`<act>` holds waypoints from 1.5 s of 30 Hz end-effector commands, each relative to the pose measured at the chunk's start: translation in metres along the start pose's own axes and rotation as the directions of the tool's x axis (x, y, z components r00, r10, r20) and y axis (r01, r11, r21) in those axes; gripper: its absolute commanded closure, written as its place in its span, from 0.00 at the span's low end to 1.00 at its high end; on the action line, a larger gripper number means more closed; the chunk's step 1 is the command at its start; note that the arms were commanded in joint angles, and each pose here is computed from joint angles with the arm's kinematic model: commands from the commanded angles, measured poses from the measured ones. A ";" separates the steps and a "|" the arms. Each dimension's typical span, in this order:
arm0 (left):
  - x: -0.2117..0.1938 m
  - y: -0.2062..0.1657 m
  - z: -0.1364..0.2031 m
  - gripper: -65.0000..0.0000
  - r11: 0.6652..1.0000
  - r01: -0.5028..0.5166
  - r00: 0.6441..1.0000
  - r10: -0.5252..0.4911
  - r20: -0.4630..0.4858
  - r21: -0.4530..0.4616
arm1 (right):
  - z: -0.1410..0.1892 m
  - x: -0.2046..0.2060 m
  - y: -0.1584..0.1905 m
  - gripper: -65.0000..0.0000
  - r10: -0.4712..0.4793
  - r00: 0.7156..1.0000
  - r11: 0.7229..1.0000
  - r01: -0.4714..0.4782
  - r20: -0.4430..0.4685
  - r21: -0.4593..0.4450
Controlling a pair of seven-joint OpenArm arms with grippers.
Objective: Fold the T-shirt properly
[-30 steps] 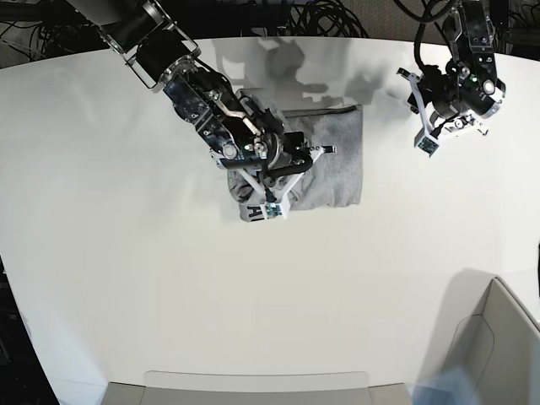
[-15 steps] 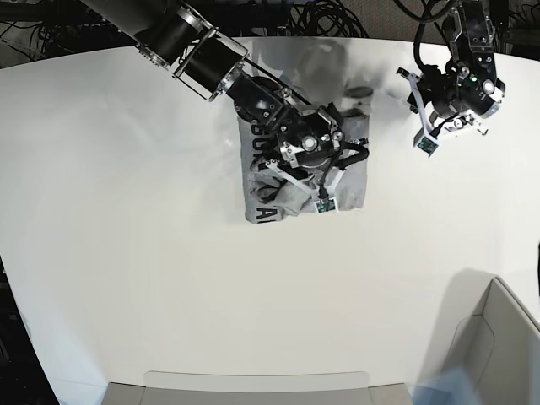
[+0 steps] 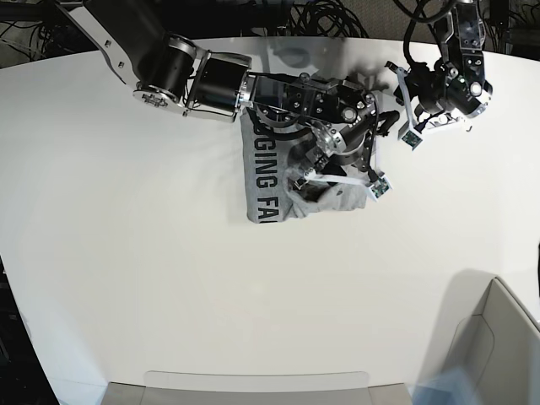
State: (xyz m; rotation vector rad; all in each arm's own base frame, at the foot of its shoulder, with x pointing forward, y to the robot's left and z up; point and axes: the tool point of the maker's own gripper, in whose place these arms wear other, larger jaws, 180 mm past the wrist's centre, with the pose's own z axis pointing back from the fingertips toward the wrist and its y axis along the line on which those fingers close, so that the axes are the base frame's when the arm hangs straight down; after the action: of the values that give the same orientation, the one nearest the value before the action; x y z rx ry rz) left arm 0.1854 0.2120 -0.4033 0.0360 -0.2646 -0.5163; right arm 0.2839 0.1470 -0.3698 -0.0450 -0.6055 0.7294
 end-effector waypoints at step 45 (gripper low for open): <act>0.060 0.043 0.048 1.00 0.970 -0.212 0.939 0.169 0.299 0.116 | 0.057 -0.019 -0.152 0.99 -0.452 0.782 0.877 0.477 0.429 0.054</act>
State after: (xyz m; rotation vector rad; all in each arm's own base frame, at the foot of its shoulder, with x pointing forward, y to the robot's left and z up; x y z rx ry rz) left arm 0.2346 0.2218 -0.3499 0.0699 -0.5311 -0.3028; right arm 0.3301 0.0085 -0.3074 0.2015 -0.9747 0.2262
